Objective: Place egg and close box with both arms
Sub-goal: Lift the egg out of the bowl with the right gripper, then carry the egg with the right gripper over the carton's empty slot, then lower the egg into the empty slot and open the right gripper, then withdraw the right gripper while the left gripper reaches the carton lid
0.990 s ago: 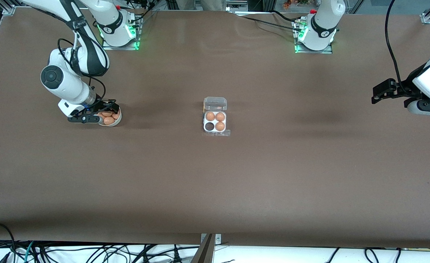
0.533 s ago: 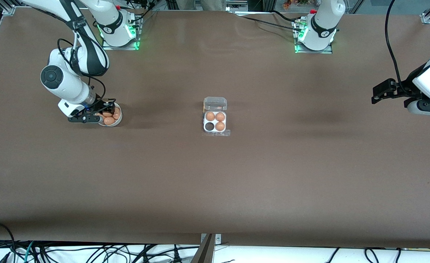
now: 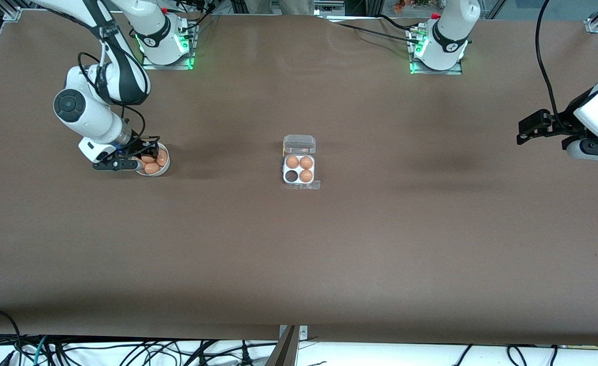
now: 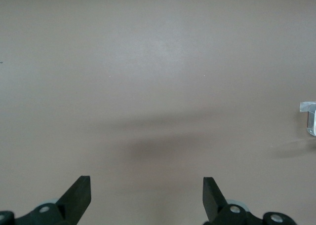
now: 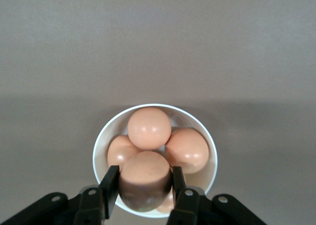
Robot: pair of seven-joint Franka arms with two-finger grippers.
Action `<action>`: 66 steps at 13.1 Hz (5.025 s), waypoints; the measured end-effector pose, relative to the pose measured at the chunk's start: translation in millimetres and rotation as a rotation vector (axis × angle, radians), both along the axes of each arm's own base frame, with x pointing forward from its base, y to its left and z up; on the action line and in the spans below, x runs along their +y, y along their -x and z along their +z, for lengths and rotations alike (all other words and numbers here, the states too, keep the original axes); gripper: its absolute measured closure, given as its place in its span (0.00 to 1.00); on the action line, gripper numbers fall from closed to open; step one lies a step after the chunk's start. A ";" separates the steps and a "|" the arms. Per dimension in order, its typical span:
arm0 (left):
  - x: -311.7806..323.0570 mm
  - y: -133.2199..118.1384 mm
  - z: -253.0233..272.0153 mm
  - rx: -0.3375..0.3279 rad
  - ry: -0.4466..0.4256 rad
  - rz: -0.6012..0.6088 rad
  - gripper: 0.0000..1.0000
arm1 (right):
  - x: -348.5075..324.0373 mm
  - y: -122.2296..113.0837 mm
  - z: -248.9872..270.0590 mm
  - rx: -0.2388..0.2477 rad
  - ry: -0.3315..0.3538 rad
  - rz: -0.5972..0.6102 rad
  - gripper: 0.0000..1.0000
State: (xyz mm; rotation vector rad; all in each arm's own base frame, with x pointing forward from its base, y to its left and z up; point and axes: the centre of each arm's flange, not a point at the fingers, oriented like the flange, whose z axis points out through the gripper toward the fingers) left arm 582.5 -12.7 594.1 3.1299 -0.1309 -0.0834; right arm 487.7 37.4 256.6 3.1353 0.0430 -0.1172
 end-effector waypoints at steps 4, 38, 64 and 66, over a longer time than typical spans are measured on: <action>1.0 0.0 0.0 0.000 0.000 0.002 0.00 | -2.9 -12.6 81.2 0.041 0.022 -0.007 0.52; 3.8 -6.5 -13.0 0.018 -0.003 0.008 0.00 | 435.7 -73.0 36.7 0.038 -0.057 -0.220 0.52; -95.8 -3.4 -29.1 0.060 0.072 0.027 0.04 | 415.6 -76.0 36.8 0.027 0.101 -0.239 0.00; -145.3 3.5 -40.7 0.088 0.059 0.061 0.22 | 380.0 -86.2 77.0 0.028 0.141 -0.216 0.00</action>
